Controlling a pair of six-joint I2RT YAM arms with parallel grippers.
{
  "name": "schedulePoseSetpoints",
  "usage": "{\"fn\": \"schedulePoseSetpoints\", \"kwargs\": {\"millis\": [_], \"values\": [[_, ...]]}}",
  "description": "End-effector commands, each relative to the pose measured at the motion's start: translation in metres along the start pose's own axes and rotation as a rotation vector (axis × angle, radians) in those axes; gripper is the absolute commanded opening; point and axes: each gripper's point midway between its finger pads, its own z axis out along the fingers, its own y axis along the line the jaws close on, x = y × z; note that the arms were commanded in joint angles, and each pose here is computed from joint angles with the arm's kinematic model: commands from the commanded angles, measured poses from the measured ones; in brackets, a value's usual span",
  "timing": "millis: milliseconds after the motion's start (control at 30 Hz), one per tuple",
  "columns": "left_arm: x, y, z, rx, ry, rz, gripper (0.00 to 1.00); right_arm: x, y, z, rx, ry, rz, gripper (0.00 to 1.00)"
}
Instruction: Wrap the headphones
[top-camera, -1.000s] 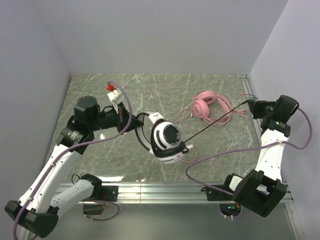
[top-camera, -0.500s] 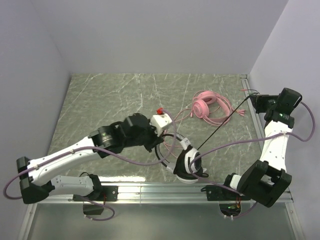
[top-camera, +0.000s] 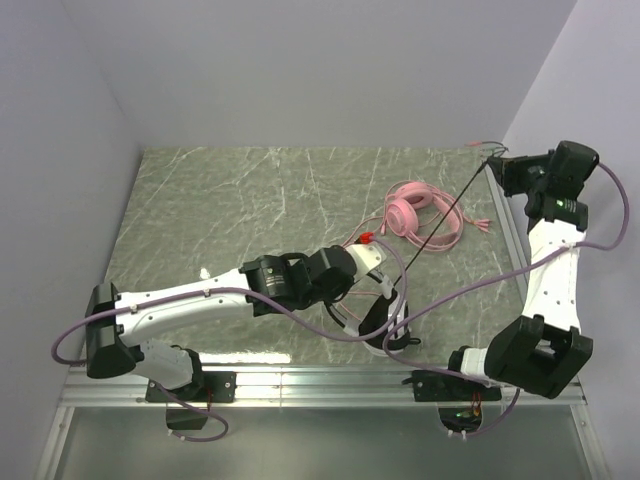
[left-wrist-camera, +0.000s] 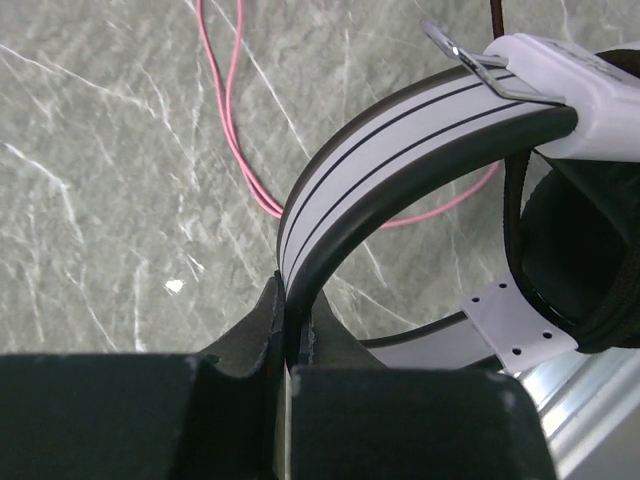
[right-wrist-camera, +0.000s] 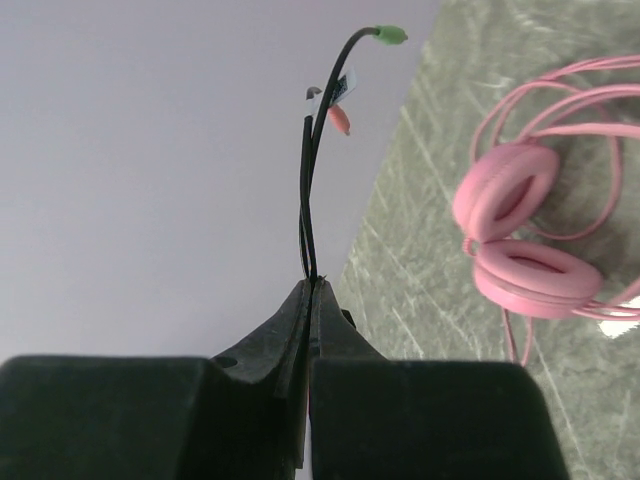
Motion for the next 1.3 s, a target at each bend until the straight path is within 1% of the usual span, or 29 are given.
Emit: {"fn": "schedulePoseSetpoints", "kwargs": {"millis": [0,167,267,333,367,400,433,467,500,567,600,633,667,700,733,800,867,900,967,1033,1100,1167,1200,1267], "values": [[0.025,-0.012,-0.014,0.051,0.125,0.137,0.0,-0.023,0.075,-0.01,-0.214,-0.108,-0.085,0.0],[0.034,-0.013,0.005,0.012,0.188,0.166,0.0,0.006,0.112,-0.018,-0.296,-0.037,-0.135,0.0],[0.033,-0.01,0.015,-0.027,0.209,0.178,0.0,0.024,0.135,-0.029,-0.341,-0.001,-0.172,0.0],[0.023,-0.002,0.021,-0.062,0.209,0.15,0.0,0.035,0.15,-0.04,-0.381,0.013,-0.206,0.0],[0.027,-0.001,0.028,-0.067,0.244,0.149,0.0,0.046,0.153,-0.044,-0.385,0.038,-0.214,0.0],[0.015,0.01,0.031,-0.085,0.233,0.096,0.0,0.05,0.157,-0.052,-0.401,0.042,-0.218,0.0],[0.013,0.015,0.035,-0.098,0.243,0.073,0.0,0.055,0.159,-0.058,-0.414,0.049,-0.223,0.0],[0.017,0.02,0.043,-0.114,0.279,0.058,0.0,0.058,0.162,-0.063,-0.429,0.048,-0.224,0.0],[0.008,0.036,0.046,-0.144,0.271,-0.007,0.0,0.063,0.164,-0.075,-0.45,0.051,-0.228,0.0],[0.012,0.048,0.06,-0.154,0.307,-0.061,0.0,0.068,0.165,-0.086,-0.468,0.053,-0.236,0.0],[0.009,0.065,0.063,-0.182,0.311,-0.124,0.0,0.072,0.168,-0.099,-0.491,0.056,-0.242,0.0],[0.01,0.071,0.068,-0.177,0.326,-0.158,0.0,0.074,0.17,-0.106,-0.502,0.056,-0.248,0.0],[0.016,0.077,0.076,-0.189,0.359,-0.182,0.0,0.075,0.17,-0.112,-0.509,0.056,-0.251,0.0],[0.011,0.093,0.076,-0.216,0.36,-0.253,0.0,0.077,0.173,-0.124,-0.531,0.051,-0.259,0.0],[0.011,0.099,0.078,-0.219,0.371,-0.279,0.0,0.081,0.174,-0.131,-0.543,0.056,-0.266,0.0],[0.006,0.114,0.085,-0.245,0.366,-0.342,0.0,0.084,0.176,-0.146,-0.567,0.056,-0.276,0.0],[0.005,0.118,0.09,-0.25,0.376,-0.37,0.0,0.092,0.175,-0.154,-0.58,0.07,-0.293,0.0],[-0.003,0.125,0.09,-0.262,0.356,-0.409,0.0,0.095,0.172,-0.161,-0.59,0.071,-0.306,0.0],[0.0,0.128,0.095,-0.263,0.379,-0.447,0.0,0.104,0.168,-0.167,-0.602,0.09,-0.319,0.0],[-0.014,0.14,0.098,-0.262,0.34,-0.519,0.0,0.115,0.156,-0.17,-0.601,0.105,-0.337,0.0],[-0.017,0.151,0.1,-0.271,0.328,-0.585,0.0,0.122,0.141,-0.174,-0.598,0.11,-0.349,0.0],[-0.023,0.165,0.101,-0.284,0.303,-0.637,0.0,0.135,0.135,-0.183,-0.625,0.136,-0.358,0.0],[-0.025,0.167,0.102,-0.279,0.296,-0.652,0.0,0.141,0.124,-0.176,-0.607,0.156,-0.363,0.0],[-0.028,0.18,0.105,-0.3,0.288,-0.696,0.0,0.155,0.119,-0.181,-0.622,0.195,-0.375,0.0]]}}
